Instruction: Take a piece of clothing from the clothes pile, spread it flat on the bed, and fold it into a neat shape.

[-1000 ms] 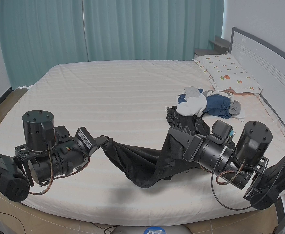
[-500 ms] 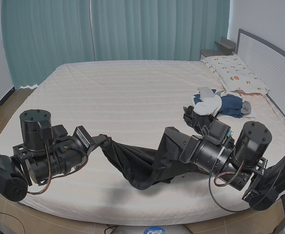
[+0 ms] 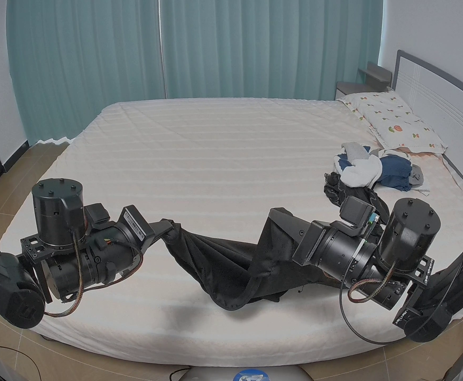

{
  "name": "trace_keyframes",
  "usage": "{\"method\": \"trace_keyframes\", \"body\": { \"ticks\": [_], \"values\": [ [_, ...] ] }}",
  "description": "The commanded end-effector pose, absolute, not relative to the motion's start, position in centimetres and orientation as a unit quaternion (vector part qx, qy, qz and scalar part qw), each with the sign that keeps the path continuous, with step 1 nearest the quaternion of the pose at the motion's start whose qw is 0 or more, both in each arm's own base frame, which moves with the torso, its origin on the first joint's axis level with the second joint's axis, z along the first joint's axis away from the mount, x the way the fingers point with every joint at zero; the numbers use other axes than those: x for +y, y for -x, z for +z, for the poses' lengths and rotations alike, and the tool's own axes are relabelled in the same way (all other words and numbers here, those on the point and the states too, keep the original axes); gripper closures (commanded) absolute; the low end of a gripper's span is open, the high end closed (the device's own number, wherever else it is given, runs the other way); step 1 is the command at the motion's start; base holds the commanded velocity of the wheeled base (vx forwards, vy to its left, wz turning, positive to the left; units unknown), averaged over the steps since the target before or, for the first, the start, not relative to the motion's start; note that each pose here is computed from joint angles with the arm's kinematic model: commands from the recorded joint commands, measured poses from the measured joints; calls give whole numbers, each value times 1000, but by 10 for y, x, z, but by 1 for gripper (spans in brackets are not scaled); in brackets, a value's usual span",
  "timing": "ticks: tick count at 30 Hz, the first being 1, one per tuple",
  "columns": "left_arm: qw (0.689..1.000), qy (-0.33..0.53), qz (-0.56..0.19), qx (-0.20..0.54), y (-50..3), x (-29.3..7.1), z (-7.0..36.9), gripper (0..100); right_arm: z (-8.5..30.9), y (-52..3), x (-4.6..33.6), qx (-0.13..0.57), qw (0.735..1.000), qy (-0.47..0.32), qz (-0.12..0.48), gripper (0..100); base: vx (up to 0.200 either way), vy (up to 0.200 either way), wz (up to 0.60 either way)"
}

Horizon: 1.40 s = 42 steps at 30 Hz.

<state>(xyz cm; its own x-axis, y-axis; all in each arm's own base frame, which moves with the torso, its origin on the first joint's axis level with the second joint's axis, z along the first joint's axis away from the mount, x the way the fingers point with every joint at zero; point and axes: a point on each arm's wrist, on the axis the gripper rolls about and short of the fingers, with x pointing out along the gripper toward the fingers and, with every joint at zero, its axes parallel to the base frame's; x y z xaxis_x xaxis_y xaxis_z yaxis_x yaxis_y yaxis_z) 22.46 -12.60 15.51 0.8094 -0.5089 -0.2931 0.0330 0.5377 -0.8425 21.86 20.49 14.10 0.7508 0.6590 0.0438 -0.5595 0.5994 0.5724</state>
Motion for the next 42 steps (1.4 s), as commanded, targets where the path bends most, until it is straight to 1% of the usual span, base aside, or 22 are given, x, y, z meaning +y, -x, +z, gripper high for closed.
{"method": "trace_keyframes", "body": {
  "ticks": [1,4,6,11,16,19,20,22,25,27,28,29,30,33,35,37,38,39,40,42],
  "values": [
    [836,449,-159,271,-224,-126,150,100,135,-226,195,92,898,-286,321,100,0,200,0],
    [837,447,-158,274,-223,-126,149,100,133,-231,185,92,904,-286,304,100,0,0,0],
    [836,446,-161,277,-223,-126,148,100,129,-233,174,97,910,-284,288,100,-200,0,0],
    [831,438,-180,291,-216,-135,148,100,126,-222,166,110,910,-280,285,100,-200,0,0],
    [826,424,-191,319,-203,-142,149,100,129,-199,159,117,906,-280,295,100,-200,0,0],
    [823,419,-206,325,-192,-145,155,100,135,-181,156,114,900,-281,312,100,-200,0,0],
    [820,413,-217,331,-184,-147,160,100,141,-169,153,108,895,-283,326,100,-200,0,0],
    [818,412,-230,329,-174,-145,171,100,154,-153,148,87,887,-292,347,100,-200,0,0],
    [817,424,-248,301,-166,-139,196,100,182,-137,138,37,877,-310,365,100,-200,0,0],
    [818,431,-258,282,-161,-134,211,100,203,-129,133,9,870,-320,376,100,0,0,0],
    [818,431,-258,282,-161,-134,211,100,203,-129,133,9,870,-320,376,100,0,0,0],
    [817,439,-268,261,-155,-127,232,100,230,-123,125,-18,863,-330,381,100,0,0,0],
    [819,438,-274,250,-153,-124,243,100,248,-119,120,-38,858,-339,384,100,0,0,0],
    [832,438,-269,208,-161,-116,272,100,289,-114,106,-96,848,-356,380,100,0,0,0],
    [837,452,-263,161,-170,-108,297,100,325,-120,96,-153,844,-363,364,100,0,0,0],
    [841,461,-251,132,-182,-104,312,100,349,-129,89,-180,848,-358,347,100,0,0,0],
    [844,466,-240,114,-191,-101,321,100,365,-139,84,-188,855,-351,333,100,0,0,0],
    [844,466,-239,113,-192,-101,321,100,367,-139,83,-190,855,-350,331,100,0,0,0],
    [847,468,-229,105,-203,-100,327,100,383,-151,77,-197,864,-341,313,100,0,0,0],
    [850,467,-214,114,-215,-101,326,100,396,-167,72,-196,873,-335,295,100,0,0,0]
  ]
}}
